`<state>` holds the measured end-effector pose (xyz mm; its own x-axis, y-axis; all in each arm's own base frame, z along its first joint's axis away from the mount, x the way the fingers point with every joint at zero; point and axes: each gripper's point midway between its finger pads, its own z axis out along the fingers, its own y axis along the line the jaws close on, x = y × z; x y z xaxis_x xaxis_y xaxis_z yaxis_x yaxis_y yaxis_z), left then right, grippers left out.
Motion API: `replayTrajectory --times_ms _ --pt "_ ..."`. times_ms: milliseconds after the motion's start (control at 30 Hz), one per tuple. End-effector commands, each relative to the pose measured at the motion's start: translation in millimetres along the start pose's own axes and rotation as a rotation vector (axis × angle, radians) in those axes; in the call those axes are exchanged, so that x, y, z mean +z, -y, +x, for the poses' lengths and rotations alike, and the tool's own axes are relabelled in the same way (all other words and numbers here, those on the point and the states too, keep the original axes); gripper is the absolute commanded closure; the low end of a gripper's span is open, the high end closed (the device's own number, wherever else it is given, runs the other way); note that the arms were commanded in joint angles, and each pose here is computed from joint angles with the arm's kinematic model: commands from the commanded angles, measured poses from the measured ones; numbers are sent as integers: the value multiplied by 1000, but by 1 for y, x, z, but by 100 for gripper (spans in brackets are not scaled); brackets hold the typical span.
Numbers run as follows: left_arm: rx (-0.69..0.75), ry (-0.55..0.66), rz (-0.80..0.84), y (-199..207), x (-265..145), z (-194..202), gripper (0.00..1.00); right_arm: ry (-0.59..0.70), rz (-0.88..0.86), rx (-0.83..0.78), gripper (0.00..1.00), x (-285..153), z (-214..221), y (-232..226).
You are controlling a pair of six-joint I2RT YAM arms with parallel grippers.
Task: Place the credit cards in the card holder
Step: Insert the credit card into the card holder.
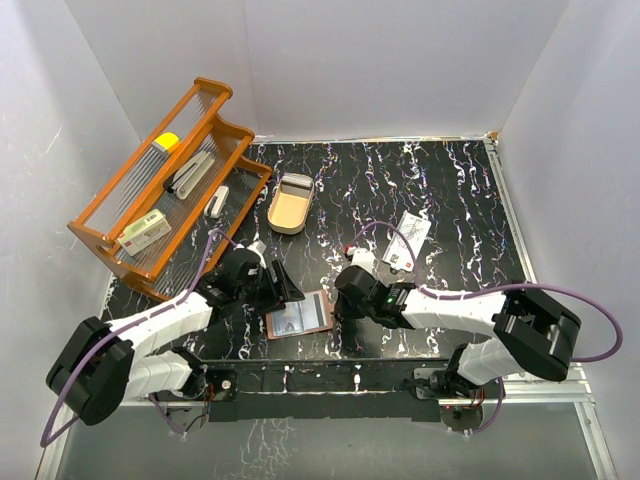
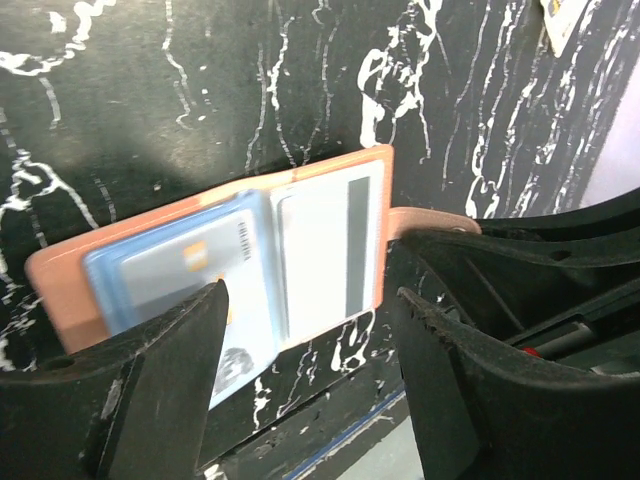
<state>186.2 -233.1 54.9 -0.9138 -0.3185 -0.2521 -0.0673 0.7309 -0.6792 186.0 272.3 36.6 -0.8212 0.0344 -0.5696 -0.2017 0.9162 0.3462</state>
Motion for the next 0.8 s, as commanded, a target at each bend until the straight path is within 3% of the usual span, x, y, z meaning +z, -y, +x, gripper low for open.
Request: replayTrajectory --times_ms 0,67,200,300,567,767 --pt "45 23 -91 -15 -14 -2 34 73 12 23 94 -10 -16 1" --pt "54 30 -109 -19 -17 -2 34 80 9 27 92 -14 -19 0" --pt "64 36 -125 -25 -22 0 33 91 -9 24 78 -21 -27 -7" --pt "51 28 -112 -27 -22 3 33 99 -65 25 72 -30 -36 -22" --pt "-40 -3 0 -19 -23 -1 32 153 -234 14 71 -45 -62 -65" --pt "-102 19 58 -24 -32 -8 32 100 -319 0 71 -41 -61 -92"
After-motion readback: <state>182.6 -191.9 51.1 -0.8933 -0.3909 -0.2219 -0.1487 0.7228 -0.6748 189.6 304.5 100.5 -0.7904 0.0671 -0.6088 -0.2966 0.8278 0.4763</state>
